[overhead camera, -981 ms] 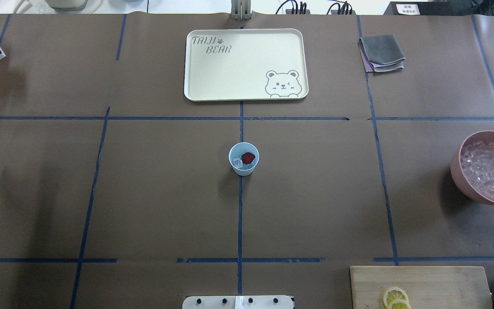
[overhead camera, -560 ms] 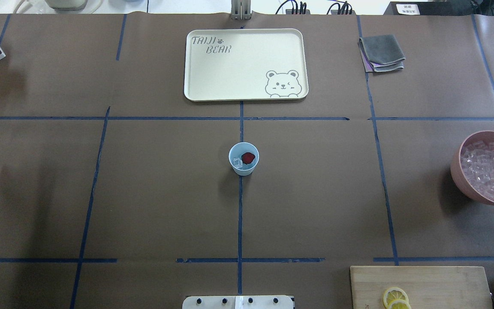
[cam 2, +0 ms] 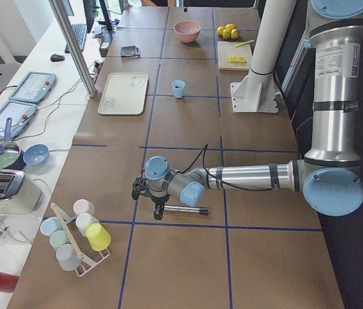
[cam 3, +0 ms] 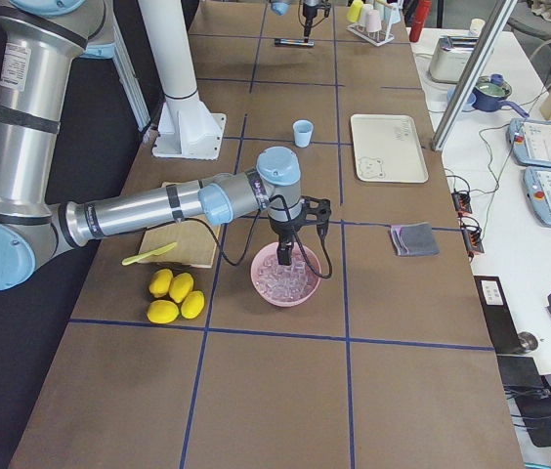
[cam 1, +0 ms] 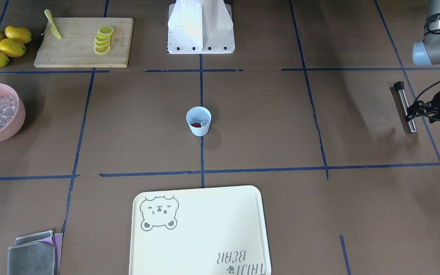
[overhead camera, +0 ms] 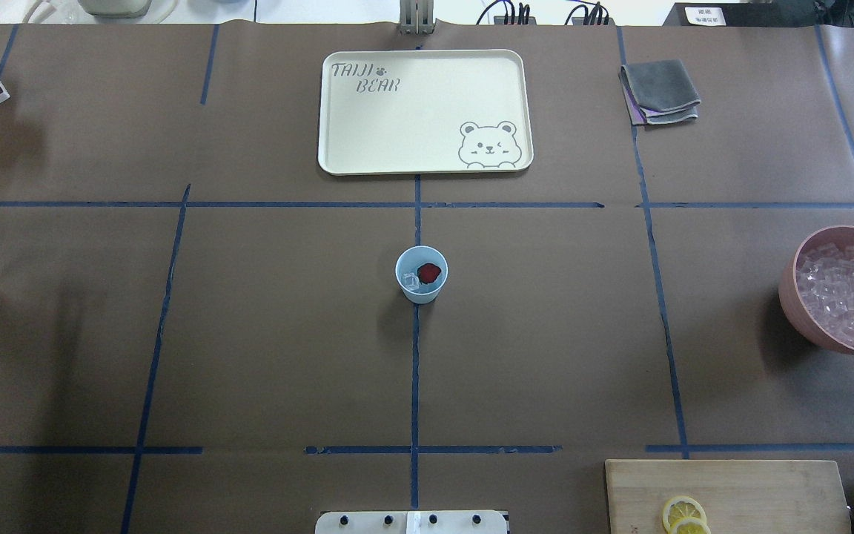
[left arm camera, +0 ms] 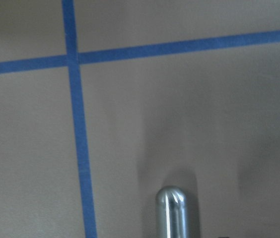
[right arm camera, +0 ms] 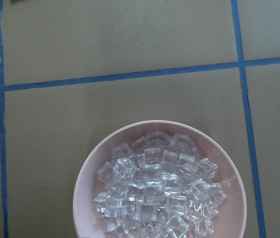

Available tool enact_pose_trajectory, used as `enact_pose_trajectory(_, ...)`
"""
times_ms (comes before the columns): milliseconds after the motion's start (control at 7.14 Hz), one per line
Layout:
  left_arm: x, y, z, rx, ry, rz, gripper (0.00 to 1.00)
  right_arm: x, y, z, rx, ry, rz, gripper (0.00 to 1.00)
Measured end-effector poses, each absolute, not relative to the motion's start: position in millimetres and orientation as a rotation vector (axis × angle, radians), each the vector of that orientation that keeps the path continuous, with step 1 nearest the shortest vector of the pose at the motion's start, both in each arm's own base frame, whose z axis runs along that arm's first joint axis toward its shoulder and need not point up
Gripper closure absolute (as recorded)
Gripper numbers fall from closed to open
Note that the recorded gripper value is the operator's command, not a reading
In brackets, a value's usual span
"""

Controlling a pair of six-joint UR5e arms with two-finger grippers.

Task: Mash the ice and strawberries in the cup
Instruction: 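Grasp the metal pestle rod beside the table with the left gripper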

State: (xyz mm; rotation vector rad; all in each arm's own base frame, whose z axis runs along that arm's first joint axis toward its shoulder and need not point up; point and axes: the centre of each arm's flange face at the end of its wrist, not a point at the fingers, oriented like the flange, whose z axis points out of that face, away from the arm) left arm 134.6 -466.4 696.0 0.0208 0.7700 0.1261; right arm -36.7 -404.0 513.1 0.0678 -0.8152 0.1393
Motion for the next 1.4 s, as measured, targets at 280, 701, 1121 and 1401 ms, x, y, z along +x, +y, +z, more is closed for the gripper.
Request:
enact_pose_trajectory(280,141,-460,704,-0.005,0.767,0.122,0.13,-37,-403,515,0.064,-0.814,0.141,0.00)
enact_pose_trajectory(701,150,-455,708,-0.030,0.772,0.135,0.20,-37,-403,516,0.061,-0.814,0.142,0.00)
enact_pose_trajectory(1121,153,-450,707,-0.075,0.832,0.143,0.46,-37,-404,515,0.062,-0.815,0.144,0.00)
enact_pose_trajectory(1401,153,-448,710,-0.087,0.835,0.140,1.00,-37,-404,514,0.063,-0.815,0.145,0.00)
